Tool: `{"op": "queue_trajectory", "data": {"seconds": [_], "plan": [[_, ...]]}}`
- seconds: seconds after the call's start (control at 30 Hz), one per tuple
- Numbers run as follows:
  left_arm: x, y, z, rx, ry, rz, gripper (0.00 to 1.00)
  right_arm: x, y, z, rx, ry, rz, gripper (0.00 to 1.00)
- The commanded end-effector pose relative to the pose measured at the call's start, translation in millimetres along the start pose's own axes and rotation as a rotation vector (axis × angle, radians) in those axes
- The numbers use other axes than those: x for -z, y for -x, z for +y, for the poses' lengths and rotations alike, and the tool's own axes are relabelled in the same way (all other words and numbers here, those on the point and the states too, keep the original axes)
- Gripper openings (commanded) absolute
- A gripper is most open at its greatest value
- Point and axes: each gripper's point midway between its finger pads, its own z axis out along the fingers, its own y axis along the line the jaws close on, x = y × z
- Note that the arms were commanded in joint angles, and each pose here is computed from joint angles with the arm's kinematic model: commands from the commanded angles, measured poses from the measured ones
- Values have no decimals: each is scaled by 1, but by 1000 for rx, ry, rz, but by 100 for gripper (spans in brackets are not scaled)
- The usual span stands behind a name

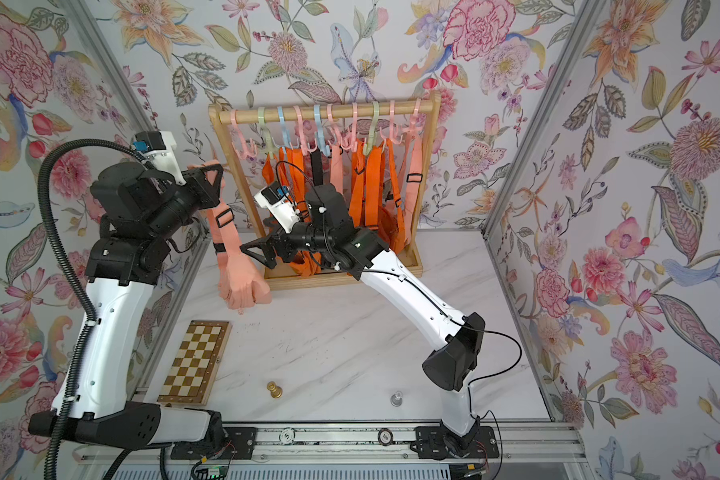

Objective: Take the bag off the hook
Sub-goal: Pick up the bag from the hook.

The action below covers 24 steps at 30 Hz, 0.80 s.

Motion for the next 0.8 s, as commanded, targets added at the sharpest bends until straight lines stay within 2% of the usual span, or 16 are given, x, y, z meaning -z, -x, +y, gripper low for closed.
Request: {"op": "queue_trajectory", "data": {"seconds": [0.0,0.1,0.37,0.6,0.77], "plan": [[21,22,-19,32,-79,-91,18,-10,10,23,29,66,-36,99],[29,25,-21,59,-81,-106,19,-19,7,18,15,45,-34,99],[48,37,-29,128,-113,-165,20,-31,8,-21,29,-138,-44,100],[42,21,-27,169,-131,-143,20,-42,14,3,50,-31,-52,92],[32,8,-29,186,-149,-116,20,-45,16,23,40,57,-63,89]]}}
